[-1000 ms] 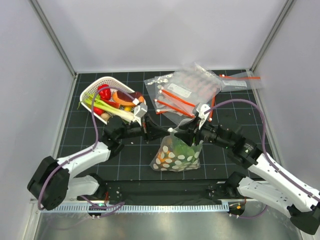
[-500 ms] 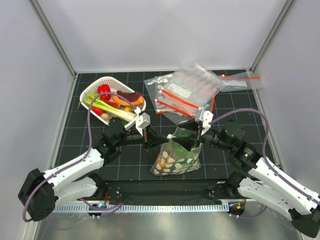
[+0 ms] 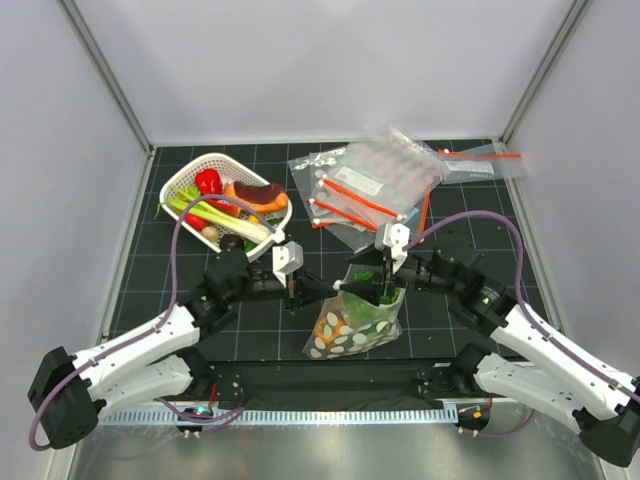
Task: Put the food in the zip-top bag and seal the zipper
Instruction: Zip the zipper food storage bag at the center of the board.
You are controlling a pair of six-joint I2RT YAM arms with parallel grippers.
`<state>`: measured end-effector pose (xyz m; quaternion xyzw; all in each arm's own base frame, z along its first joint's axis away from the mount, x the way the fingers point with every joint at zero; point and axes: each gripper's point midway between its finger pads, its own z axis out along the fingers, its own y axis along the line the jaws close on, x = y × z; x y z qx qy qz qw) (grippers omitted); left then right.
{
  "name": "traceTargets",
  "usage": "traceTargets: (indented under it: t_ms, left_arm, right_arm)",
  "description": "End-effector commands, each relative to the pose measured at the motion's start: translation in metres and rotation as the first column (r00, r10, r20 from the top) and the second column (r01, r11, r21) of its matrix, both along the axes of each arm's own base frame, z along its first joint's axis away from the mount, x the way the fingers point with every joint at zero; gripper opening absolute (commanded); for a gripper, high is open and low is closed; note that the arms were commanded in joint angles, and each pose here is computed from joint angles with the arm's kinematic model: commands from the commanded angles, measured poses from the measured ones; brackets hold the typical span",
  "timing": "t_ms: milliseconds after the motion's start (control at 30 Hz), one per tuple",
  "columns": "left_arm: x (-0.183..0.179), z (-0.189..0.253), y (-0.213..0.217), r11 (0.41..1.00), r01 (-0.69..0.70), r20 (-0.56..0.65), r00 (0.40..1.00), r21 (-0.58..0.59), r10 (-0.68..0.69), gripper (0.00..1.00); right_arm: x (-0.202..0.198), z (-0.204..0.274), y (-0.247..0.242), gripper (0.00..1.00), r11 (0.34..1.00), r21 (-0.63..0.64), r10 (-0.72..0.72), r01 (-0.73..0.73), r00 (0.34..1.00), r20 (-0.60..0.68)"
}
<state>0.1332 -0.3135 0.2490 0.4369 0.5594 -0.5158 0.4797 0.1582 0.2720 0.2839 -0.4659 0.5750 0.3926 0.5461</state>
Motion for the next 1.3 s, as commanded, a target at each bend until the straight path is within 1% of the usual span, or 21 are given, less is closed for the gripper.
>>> traceTargets:
  t_ms: [0,233,300,333,367,467,500,567,600,667,700,733,833,1000,1267]
  left_arm:
    - [-0.002,0.016,0.001,1.0,0.004,0.06,0.998,-0.024,-0.002,0.0]
    - [-0.008,0.016,-0.001,1.0,0.02,0.074,0.997,-0.009,-0.02,0.0]
    - [-0.01,0.015,-0.002,1.0,0.027,0.075,0.997,-0.006,-0.026,0.0]
    - [-0.01,0.014,-0.002,1.0,0.028,0.073,0.997,-0.003,-0.028,0.0]
    - [-0.01,0.015,-0.002,1.0,0.028,0.076,0.997,-0.002,-0.028,0.0]
    - [-0.011,0.015,-0.002,1.0,0.025,0.078,0.997,-0.001,-0.025,0.0]
    - [-0.011,0.015,-0.002,1.0,0.025,0.079,0.997,0.0,-0.025,0.0]
    - [-0.012,0.016,-0.001,1.0,0.024,0.082,0.996,-0.002,-0.023,0.0]
    - [-0.01,0.017,-0.001,1.0,0.014,0.083,0.996,-0.003,-0.014,0.0]
    - [-0.01,0.018,0.001,1.0,0.008,0.089,0.996,-0.006,-0.008,0.0]
    - [-0.008,0.018,0.001,1.0,-0.005,0.09,0.996,-0.008,0.006,0.0]
    - [-0.008,0.018,0.002,1.0,-0.01,0.089,0.996,-0.009,0.011,0.0]
    - [-0.005,0.019,0.003,0.999,-0.03,0.091,0.995,-0.012,0.031,0.0]
    - [-0.005,0.018,0.003,1.0,-0.03,0.089,0.996,-0.009,0.031,0.0]
    - [-0.004,0.018,0.004,0.999,-0.039,0.085,0.996,-0.008,0.04,0.01]
  right_arm:
    - [-0.015,0.019,0.004,0.63,0.995,0.022,0.092,-0.093,0.995,0.05]
    - [-0.013,0.005,0.014,0.65,0.99,-0.02,0.143,-0.143,0.989,0.023]
    - [-0.012,-0.001,0.017,0.64,0.988,-0.036,0.151,-0.15,0.988,0.014]
    - [-0.012,0.0,0.017,0.61,0.987,-0.037,0.157,-0.157,0.987,0.014]
    - [-0.014,-0.001,0.018,0.54,0.984,-0.043,0.173,-0.172,0.985,0.013]
    - [-0.017,-0.003,0.019,0.47,0.98,-0.052,0.19,-0.19,0.982,-0.001]
    - [-0.017,-0.004,0.019,0.39,0.98,-0.055,0.19,-0.19,0.982,-0.002]
    - [-0.018,-0.005,0.018,0.31,0.98,-0.057,0.192,-0.192,0.981,-0.006]
    - [-0.018,-0.005,0.018,0.23,0.98,-0.058,0.192,-0.192,0.981,-0.003]
    - [-0.02,-0.006,0.017,0.13,0.979,-0.057,0.194,-0.194,0.981,-0.002]
    - [-0.021,-0.007,0.017,0.04,0.979,-0.059,0.197,-0.197,0.98,-0.003]
    - [-0.023,-0.007,0.017,0.01,0.978,-0.058,0.202,-0.201,0.979,-0.002]
    - [-0.028,-0.007,0.017,0.01,0.977,-0.056,0.207,-0.207,0.978,0.002]
    - [-0.03,-0.004,0.016,0.01,0.981,-0.05,0.188,-0.187,0.982,0.024]
    - [-0.033,-0.006,0.013,0.01,0.983,-0.049,0.181,-0.179,0.983,0.023]
